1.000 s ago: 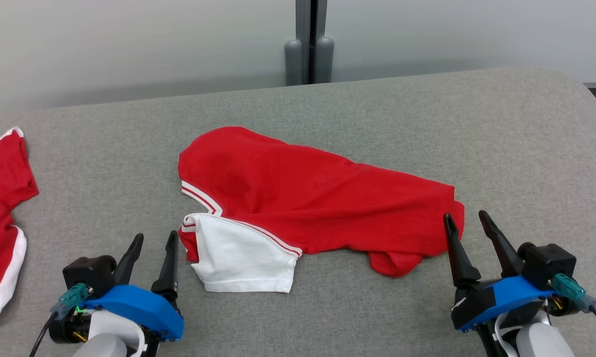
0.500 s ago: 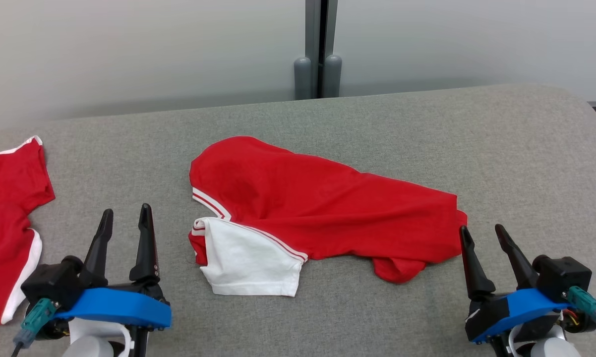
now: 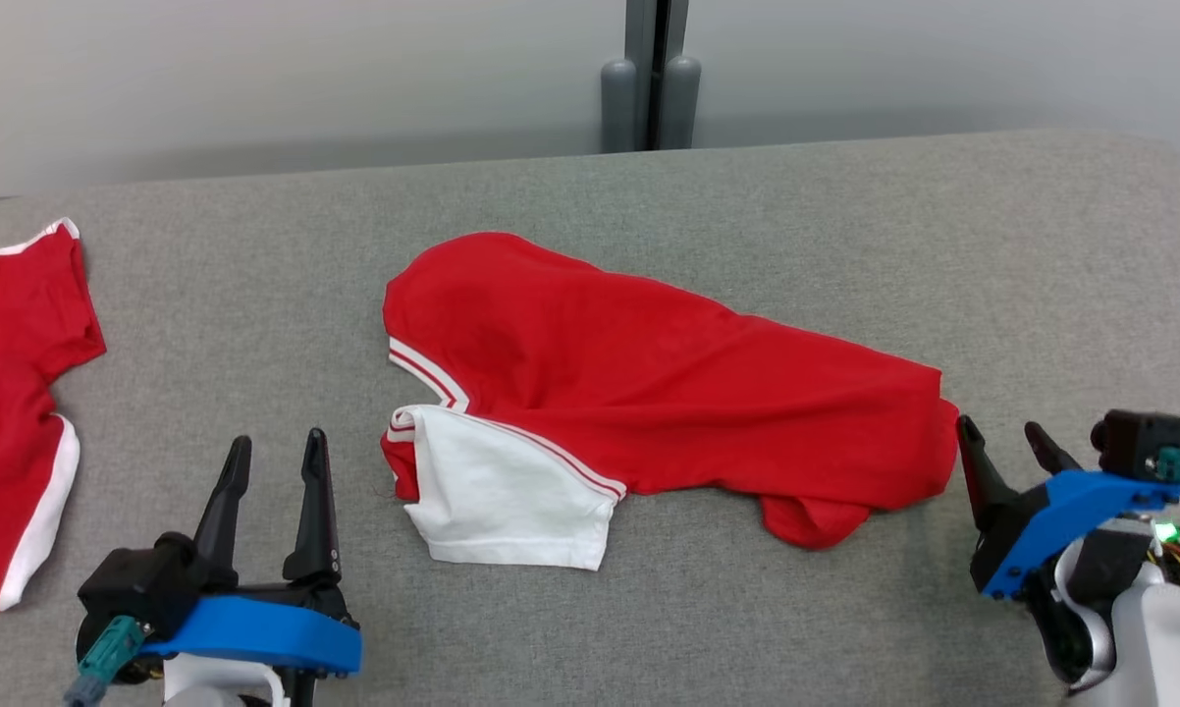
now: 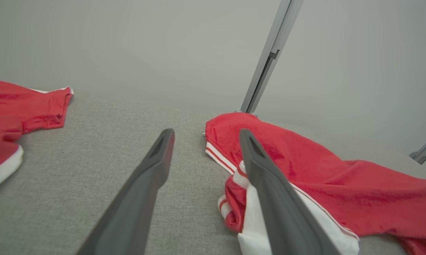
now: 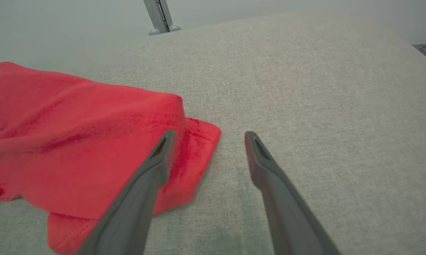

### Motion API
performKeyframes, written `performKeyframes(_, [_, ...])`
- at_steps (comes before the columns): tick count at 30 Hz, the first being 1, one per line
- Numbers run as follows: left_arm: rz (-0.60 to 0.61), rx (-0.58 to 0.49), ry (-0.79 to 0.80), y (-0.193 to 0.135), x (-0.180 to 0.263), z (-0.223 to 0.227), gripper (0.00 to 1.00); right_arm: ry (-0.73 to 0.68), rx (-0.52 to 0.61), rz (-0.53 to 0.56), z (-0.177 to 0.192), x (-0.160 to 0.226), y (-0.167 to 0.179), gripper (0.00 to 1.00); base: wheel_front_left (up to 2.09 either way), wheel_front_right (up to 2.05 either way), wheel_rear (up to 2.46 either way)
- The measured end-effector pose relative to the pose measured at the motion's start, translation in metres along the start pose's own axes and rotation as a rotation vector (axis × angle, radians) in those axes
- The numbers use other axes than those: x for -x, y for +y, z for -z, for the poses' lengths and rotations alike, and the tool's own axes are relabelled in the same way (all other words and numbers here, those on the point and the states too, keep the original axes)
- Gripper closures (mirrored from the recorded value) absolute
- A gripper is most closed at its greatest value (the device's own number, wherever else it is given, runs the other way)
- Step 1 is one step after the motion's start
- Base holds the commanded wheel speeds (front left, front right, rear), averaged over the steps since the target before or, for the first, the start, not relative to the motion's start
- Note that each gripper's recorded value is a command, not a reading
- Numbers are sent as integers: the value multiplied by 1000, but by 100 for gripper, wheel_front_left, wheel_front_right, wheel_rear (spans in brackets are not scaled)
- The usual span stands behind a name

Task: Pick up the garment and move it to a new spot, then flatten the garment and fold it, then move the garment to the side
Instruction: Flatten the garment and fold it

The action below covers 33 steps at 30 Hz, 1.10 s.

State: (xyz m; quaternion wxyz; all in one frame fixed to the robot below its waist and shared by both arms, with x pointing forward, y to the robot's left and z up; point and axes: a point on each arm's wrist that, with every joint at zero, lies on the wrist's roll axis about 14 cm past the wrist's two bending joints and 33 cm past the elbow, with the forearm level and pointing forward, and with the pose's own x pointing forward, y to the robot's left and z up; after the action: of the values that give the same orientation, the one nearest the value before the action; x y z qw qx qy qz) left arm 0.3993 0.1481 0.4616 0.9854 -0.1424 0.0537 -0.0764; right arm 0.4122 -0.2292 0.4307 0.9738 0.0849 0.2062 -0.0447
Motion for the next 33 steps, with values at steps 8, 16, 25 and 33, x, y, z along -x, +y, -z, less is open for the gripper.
performKeyframes(8, [-8, -2, 13, 9, -12, 7, 0, 284, -15, 22, 43, -41, 2, 0, 0, 0, 0])
performKeyframes(16, [-30, -4, 27, 18, -9, 11, 0, 284, 10, -37, 41, -60, 27, 100, 0, 0, 0])
performKeyframes(25, [-17, 0, 0, 13, -6, 1, 0, -103, 31, -88, -75, -61, 48, 100, 0, 0, 0])
performKeyframes(33, [-7, 3, -14, 7, -4, -2, 0, -469, 48, -218, -184, -30, 94, 100, 0, 0, 0])
